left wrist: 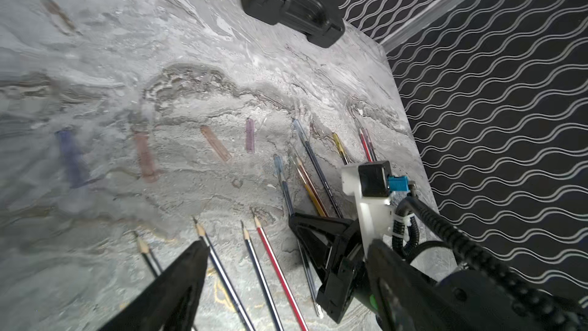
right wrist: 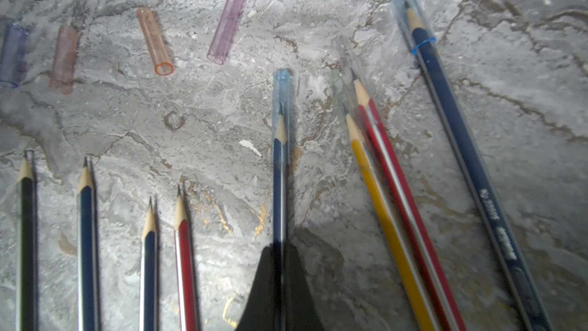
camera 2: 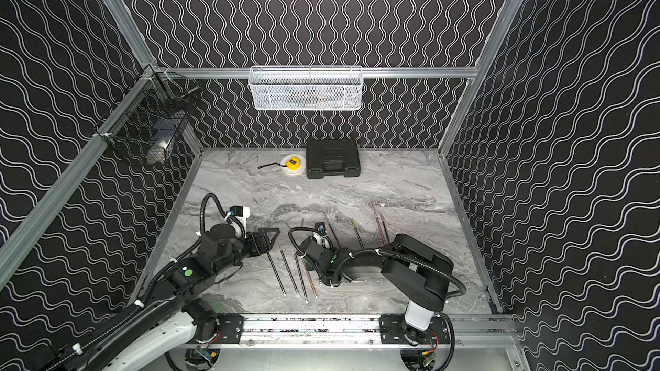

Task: Remove the protective cover of the pencils
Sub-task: Pick up the pencil from the center of the board, then remove the protective sleeve from the pencil.

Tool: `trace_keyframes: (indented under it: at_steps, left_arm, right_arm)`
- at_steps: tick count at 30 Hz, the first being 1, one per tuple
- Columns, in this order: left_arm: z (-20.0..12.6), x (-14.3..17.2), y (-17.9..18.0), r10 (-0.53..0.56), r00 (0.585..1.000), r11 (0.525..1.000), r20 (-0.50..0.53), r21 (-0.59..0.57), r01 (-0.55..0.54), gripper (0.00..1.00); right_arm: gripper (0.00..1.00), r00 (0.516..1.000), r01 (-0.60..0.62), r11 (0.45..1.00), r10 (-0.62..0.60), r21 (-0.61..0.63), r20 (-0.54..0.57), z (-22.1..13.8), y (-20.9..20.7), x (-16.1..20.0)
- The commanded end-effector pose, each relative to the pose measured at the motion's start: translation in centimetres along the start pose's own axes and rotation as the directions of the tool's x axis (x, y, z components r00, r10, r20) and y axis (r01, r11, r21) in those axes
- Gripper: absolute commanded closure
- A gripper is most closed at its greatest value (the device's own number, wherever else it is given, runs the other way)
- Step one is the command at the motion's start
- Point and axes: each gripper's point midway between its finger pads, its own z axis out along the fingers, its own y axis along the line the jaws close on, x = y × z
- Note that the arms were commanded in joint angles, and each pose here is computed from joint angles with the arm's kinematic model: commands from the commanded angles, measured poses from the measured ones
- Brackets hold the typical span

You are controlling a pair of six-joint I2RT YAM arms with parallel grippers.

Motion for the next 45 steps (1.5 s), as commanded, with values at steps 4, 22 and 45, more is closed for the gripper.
trace_keyframes:
  at_steps: [4, 22, 45]
  left_arm:
    - [2.3, -2.7, -4.9, -0.025, 0.998, 0.98, 0.054, 0.199, 0.013, 0.23]
    - [3.3, -2.3, -4.2, -0.085, 0.995, 0.979, 0.057, 0.191, 0.073, 0.33]
    - [6.7, 3.8, -6.0, -0.052, 0.996, 0.96, -0.074, 0.27, 0.07, 0.38]
  right_arm:
    - [1.0, 0.998, -0.044, 0.99, 0.039, -0.13, -0.041, -1.4, 1.4, 0.7]
    - [1.0, 0.983, -0.09, 0.94, 0.138, -0.328, 0.125, -7.2, 1.8, -3.1]
    - [1.0, 0.986, -0.055, 0.904, 0.117, -0.424, 0.12, -9.2, 2.3, -1.4]
